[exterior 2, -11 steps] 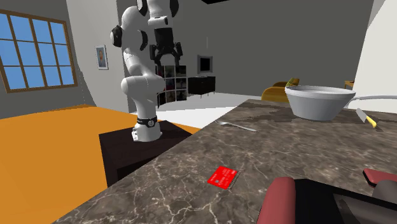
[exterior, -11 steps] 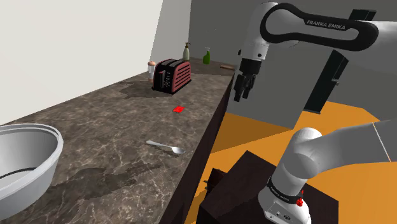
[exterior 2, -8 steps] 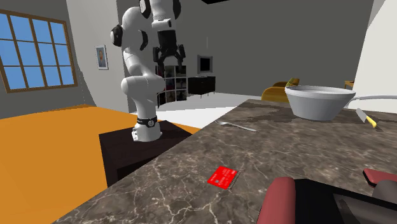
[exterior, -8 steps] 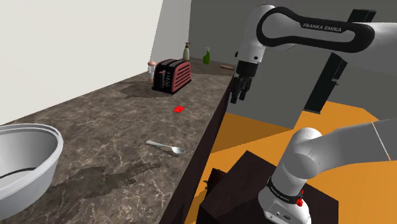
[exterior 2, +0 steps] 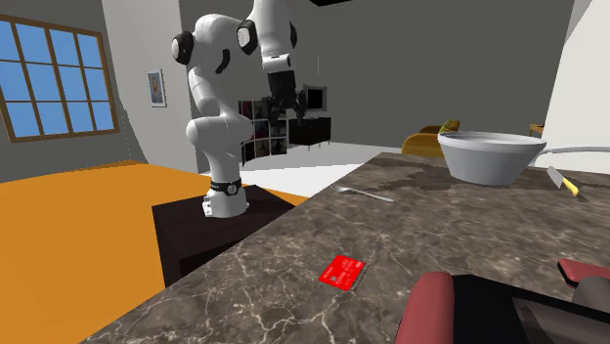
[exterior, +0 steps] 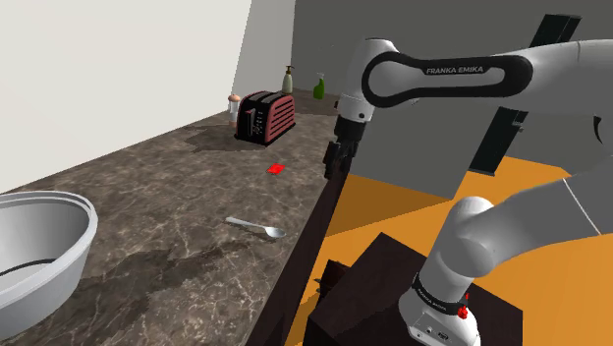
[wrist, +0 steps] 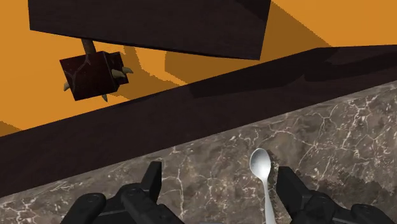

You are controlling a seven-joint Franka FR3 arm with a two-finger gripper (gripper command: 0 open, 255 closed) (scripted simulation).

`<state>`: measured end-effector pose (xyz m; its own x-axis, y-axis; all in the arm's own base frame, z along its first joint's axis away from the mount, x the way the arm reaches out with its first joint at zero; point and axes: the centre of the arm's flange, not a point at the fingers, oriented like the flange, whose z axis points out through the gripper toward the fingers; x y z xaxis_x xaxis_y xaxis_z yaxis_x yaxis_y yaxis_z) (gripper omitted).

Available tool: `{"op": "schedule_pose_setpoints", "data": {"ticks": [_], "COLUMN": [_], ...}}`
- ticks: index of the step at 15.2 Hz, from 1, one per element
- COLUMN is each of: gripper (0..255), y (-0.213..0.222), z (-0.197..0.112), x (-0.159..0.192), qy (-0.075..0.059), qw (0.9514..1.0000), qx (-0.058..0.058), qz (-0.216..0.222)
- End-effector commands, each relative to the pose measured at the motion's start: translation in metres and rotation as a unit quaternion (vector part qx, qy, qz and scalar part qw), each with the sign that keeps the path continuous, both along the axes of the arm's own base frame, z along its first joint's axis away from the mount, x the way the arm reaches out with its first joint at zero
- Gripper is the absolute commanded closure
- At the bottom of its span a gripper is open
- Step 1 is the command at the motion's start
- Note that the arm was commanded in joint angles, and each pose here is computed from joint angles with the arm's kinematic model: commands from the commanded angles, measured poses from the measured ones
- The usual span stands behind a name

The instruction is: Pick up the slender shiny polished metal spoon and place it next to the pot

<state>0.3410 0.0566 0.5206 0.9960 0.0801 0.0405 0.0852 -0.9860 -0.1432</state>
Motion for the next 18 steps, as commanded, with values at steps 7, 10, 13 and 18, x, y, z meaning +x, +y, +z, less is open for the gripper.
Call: {"op": "schedule_pose_setpoints", "data": {"ticks": [7, 10, 13, 18], "gripper": [0, 0, 0, 0], "y": [0.066, 0.09, 0.113, 0.153], "z": [-0.063, -0.085, -0.107, -0.142], "x": [0.05, 0.069, 0.089, 0.123], "qy": [-0.038, -0.052, -0.065, -0.087], "qw": [0.9992, 0.9985, 0.9976, 0.9956], "qx": [0.001, 0.001, 0.001, 0.001], "qz": [0.014, 0.019, 0.025, 0.034]}}
